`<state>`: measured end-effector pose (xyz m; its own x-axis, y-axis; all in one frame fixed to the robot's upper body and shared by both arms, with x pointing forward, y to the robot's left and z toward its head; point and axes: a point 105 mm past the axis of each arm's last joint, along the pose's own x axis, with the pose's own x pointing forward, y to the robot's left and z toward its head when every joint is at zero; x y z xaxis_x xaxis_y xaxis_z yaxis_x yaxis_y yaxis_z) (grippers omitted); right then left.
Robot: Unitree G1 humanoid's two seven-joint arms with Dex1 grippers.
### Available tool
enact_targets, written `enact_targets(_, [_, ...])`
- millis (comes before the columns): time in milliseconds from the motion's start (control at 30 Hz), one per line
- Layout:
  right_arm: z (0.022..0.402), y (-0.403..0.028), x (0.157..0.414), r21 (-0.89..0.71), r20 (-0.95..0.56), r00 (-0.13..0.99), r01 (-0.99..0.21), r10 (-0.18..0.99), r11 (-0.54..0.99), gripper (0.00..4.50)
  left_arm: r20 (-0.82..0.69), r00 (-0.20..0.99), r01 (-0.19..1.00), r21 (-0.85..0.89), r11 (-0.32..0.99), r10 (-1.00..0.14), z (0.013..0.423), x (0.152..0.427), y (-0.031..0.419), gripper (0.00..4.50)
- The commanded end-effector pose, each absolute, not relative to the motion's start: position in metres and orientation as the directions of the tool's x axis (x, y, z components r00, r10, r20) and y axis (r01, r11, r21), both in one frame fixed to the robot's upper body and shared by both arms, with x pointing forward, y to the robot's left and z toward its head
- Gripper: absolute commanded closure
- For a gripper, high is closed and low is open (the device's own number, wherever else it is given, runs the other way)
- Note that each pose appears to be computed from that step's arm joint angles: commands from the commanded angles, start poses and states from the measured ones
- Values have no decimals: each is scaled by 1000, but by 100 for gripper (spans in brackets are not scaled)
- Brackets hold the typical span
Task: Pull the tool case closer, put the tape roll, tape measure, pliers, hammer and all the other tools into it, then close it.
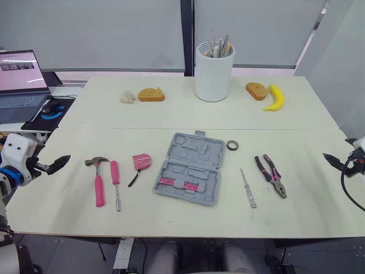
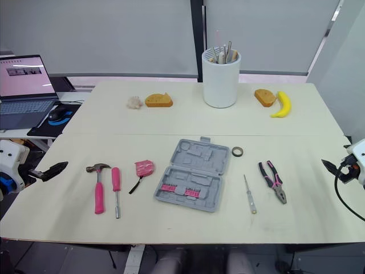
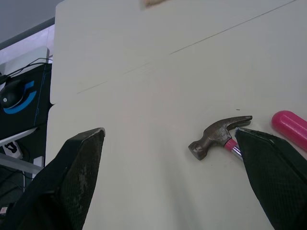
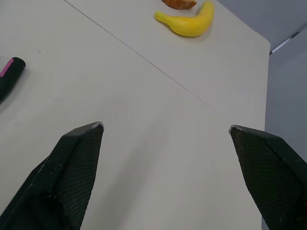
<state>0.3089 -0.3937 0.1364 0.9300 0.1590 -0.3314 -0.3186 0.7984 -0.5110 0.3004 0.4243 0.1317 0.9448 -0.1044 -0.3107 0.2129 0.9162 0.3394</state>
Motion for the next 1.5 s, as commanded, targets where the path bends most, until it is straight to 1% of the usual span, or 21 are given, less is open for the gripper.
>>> enact_targets(33, [152, -391, 313, -537, -279, 945, -299, 168, 789, 4, -271, 959, 190, 392, 900, -84, 153, 301, 430, 0])
enact_targets(133, [153, -392, 314, -538, -276, 947, -292, 163, 791, 4, -273, 961, 168, 418, 893, -53, 154, 302, 433, 0])
enact_targets(867, [151, -394, 310, -538, -282, 947, -289, 154, 792, 4, -279, 957, 192, 410, 892, -78, 156, 303, 430, 0])
enact_targets(1000, [150, -393, 311, -544, -286, 947, -289, 150, 788, 4, -261, 961, 197, 399, 895, -95, 165, 301, 431, 0])
enact_targets(1133, [155, -384, 312, -576, -290, 942, -315, 171, 755, 4, -228, 960, 242, 370, 897, -164, 178, 304, 421, 0])
enact_targets(1200, [163, -362, 319, -582, -280, 931, -360, 236, 729, 42, -199, 944, 322, 364, 874, -264, 191, 314, 398, 39])
enact_targets(1267, [165, -334, 325, -595, -296, 905, -425, 306, 682, 92, -193, 911, 413, 371, 832, -366, 200, 325, 370, 86])
enact_targets(1300, [164, -322, 329, -607, -311, 893, -450, 325, 655, 133, -199, 891, 453, 377, 808, -407, 202, 330, 356, 124])
enact_targets(1367, [162, -299, 335, -622, -341, 871, -492, 354, 610, 196, -235, 842, 538, 397, 743, -485, 200, 338, 328, 190])
enact_targets(1400, [160, -289, 337, -623, -357, 860, -510, 365, 593, 217, -258, 820, 571, 410, 711, -510, 198, 341, 316, 216])
enact_targets(1433, [158, -276, 339, -628, -367, 845, -533, 388, 567, 241, -288, 792, 610, 424, 670, -539, 193, 344, 303, 255])
enact_targets(1500, [153, -248, 342, -621, -370, 817, -572, 443, 536, 279, -339, 741, 669, 441, 598, -579, 182, 349, 280, 314])
